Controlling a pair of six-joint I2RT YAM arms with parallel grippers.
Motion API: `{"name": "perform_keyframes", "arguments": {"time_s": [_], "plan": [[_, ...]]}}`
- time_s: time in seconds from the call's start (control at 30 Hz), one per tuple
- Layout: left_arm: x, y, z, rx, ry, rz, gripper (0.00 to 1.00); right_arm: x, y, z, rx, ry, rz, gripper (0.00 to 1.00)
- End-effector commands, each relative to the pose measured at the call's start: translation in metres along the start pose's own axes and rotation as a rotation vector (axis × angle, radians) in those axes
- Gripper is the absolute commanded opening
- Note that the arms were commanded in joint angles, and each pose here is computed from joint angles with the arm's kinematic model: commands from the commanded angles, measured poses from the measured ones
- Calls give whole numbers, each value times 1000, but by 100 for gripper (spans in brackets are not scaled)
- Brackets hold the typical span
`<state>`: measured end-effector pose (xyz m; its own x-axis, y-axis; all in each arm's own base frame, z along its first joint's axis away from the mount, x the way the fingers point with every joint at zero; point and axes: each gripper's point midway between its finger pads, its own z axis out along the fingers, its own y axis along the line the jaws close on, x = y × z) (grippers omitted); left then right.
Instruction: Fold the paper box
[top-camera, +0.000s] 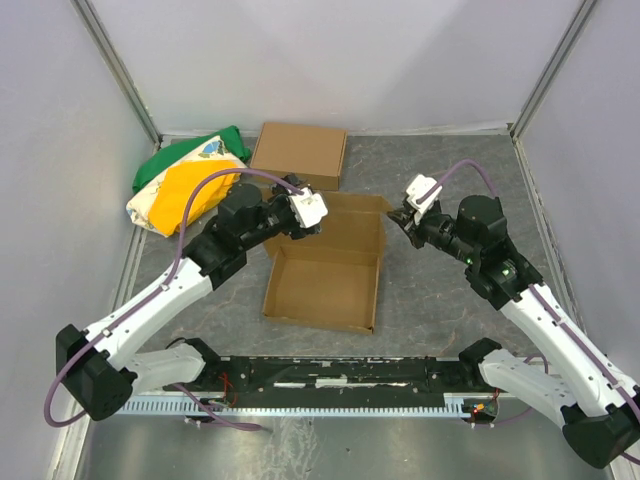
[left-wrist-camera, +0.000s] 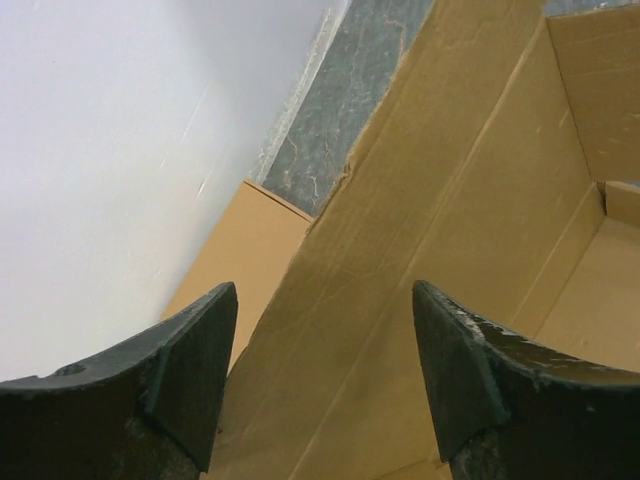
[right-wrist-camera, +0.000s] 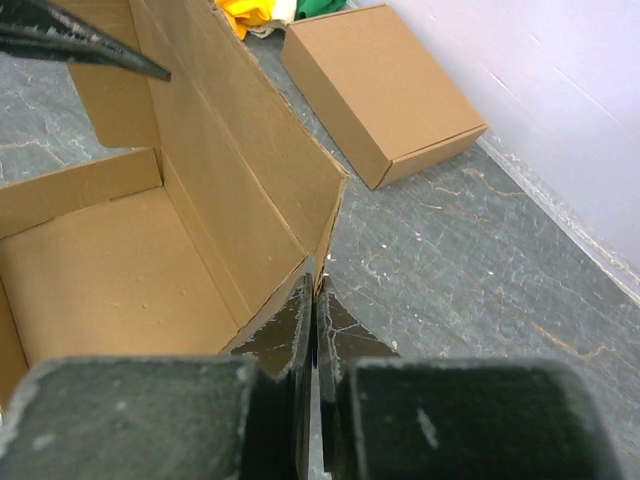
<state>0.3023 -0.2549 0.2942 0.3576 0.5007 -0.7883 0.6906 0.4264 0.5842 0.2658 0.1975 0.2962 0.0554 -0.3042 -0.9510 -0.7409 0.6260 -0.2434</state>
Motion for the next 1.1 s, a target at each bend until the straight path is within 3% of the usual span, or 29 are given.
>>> {"name": "perform_keyframes", "arguments": {"time_s": [0.0, 0.3, 0.4, 0.47, 0.57, 0.6, 0.63, 0.87, 1.07], "plan": [[-7, 4, 6, 7, -14, 9, 70, -11, 3, -4, -18, -40, -38, 5], [-10, 2, 5, 14, -21, -22, 25, -10, -6, -2, 31, -27, -12, 6], [-11, -2, 4, 23, -34, -40, 14, -11, -15, -4, 92, -24, 32, 14], [-12, -5, 4, 36, -42, -50, 4, -13, -19, -7, 120, -32, 59, 32], [-15, 0, 7, 14, -40, -99, 3, -21, -21, -15, 151, -61, 99, 62], [-16, 3, 9, 4, -37, -124, 3, -23, -21, -19, 162, -70, 117, 84], [-18, 7, 9, -12, -35, -153, 3, -25, -22, -23, 171, -79, 134, 99], [-42, 11, 11, -15, -100, -285, 3, 5, -15, -39, 239, -71, 286, 99], [-37, -17, 18, 64, -38, -274, 3, 51, -18, -38, 371, -85, 483, 99]]}}
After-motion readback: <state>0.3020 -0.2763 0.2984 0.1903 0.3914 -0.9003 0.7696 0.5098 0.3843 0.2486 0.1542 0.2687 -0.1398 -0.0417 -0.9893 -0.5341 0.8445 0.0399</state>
